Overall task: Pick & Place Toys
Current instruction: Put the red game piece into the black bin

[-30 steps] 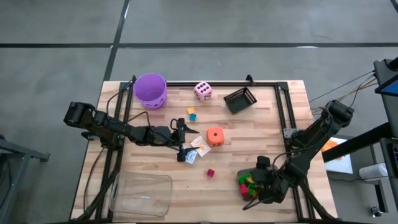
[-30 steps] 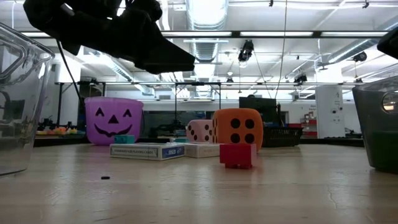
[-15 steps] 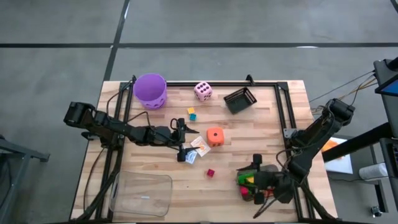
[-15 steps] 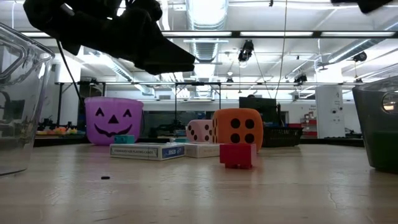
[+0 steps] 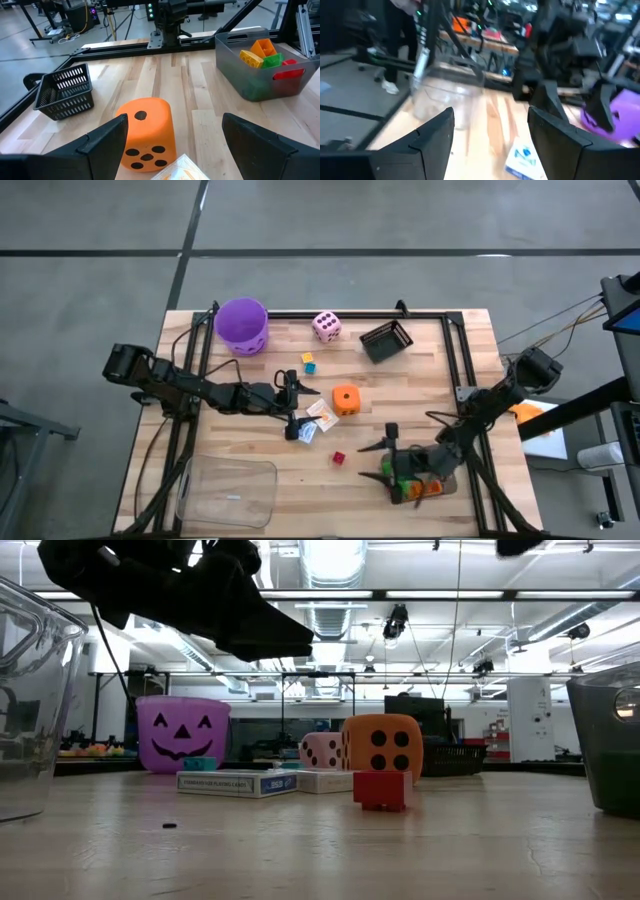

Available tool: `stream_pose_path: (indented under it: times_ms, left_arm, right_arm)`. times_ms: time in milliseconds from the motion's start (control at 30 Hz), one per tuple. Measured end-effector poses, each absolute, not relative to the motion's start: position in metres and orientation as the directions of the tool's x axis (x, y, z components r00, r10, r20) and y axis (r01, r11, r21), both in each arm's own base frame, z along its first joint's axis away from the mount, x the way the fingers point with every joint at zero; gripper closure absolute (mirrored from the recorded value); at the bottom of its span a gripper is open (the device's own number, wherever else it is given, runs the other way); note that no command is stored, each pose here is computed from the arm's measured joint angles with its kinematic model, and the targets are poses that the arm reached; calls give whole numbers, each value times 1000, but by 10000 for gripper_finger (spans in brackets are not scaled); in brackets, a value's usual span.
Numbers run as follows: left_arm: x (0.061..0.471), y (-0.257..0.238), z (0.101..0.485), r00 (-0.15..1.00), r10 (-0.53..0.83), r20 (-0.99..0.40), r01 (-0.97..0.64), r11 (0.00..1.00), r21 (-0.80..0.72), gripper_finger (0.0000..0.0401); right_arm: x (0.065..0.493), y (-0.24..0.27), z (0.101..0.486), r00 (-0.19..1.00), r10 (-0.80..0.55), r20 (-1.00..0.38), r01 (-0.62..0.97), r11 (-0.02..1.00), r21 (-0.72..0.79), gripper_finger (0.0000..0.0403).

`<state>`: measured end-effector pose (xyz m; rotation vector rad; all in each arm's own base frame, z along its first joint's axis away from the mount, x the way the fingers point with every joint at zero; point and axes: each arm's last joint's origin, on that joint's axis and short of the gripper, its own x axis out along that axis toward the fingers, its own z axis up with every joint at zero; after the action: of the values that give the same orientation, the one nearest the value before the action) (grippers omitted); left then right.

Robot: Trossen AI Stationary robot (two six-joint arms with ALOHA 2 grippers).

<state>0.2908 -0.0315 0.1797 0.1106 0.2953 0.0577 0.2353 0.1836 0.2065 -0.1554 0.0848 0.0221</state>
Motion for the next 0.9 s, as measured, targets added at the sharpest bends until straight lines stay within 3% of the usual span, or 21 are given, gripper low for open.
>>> stream_pose_path:
  times_ms: [300,633,900]
  left_arm:
    - [291,-31,179,954,76,-290,-43,992,116,78]
    - [283,-27,181,922,161,-352,-106,979,172,78]
    - [258,-24,206,945,163,-284,-122,980,157,78]
  right_arm:
    - [271,162,199,915,46,-401,-48,999,5,153]
    - [313,158,186,753,-29,-657,9,999,-34,153]
    - [345,161,166,614,-38,-789,-7,999,-54,153]
